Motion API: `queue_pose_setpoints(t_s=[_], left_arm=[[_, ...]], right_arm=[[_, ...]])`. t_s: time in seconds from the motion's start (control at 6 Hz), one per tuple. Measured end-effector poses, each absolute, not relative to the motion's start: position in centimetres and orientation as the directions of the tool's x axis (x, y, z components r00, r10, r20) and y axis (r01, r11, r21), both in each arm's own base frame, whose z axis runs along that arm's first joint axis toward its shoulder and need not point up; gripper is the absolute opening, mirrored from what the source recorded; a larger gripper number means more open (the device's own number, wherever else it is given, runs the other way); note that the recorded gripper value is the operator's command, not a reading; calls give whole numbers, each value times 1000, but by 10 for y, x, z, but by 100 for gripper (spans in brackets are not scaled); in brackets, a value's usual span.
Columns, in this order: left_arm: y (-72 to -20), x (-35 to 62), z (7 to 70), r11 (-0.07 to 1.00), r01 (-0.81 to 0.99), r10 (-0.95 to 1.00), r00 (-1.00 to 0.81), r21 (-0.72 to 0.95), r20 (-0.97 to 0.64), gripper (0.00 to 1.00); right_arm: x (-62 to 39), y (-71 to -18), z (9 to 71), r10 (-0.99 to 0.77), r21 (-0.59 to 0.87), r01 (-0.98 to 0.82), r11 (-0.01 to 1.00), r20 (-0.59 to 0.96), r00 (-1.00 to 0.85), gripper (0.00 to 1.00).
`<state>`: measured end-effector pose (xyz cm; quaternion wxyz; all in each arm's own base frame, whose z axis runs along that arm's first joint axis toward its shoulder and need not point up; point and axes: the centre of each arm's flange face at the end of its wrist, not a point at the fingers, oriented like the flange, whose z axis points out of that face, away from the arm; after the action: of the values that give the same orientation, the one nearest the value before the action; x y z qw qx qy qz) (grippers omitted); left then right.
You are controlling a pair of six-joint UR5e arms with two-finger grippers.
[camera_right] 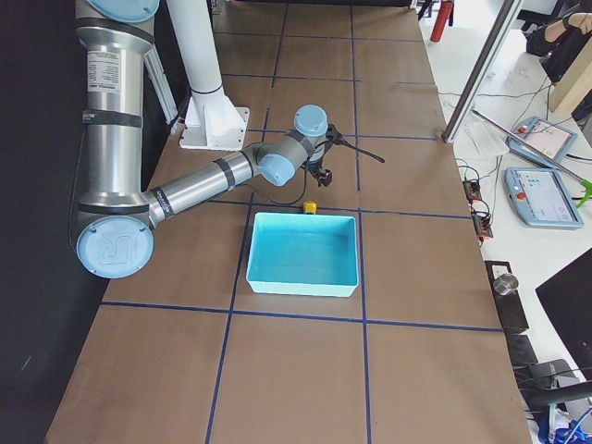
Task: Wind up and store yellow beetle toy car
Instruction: 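Move the right gripper over the car beside the blue bin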
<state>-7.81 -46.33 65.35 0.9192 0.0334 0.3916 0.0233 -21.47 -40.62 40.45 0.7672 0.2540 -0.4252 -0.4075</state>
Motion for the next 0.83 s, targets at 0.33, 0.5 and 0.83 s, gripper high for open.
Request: queue_pose_setpoints(t_s=[0.33,0.5,0.83], left_arm=[[-462,-78,655,997,-17,68,693,79,-718,100],[-461,-78,656,997,-17,67,693,77,-718,100],[-460,-78,656,997,-17,66,692,76,-719,100]], right_arm=[[-238,-392,417,-935,779,530,335,206,289,98],[-244,-384,430,-957,766,589,258,120,264,98],[-267,-366,445,-979,737,655,166,47,196,97]])
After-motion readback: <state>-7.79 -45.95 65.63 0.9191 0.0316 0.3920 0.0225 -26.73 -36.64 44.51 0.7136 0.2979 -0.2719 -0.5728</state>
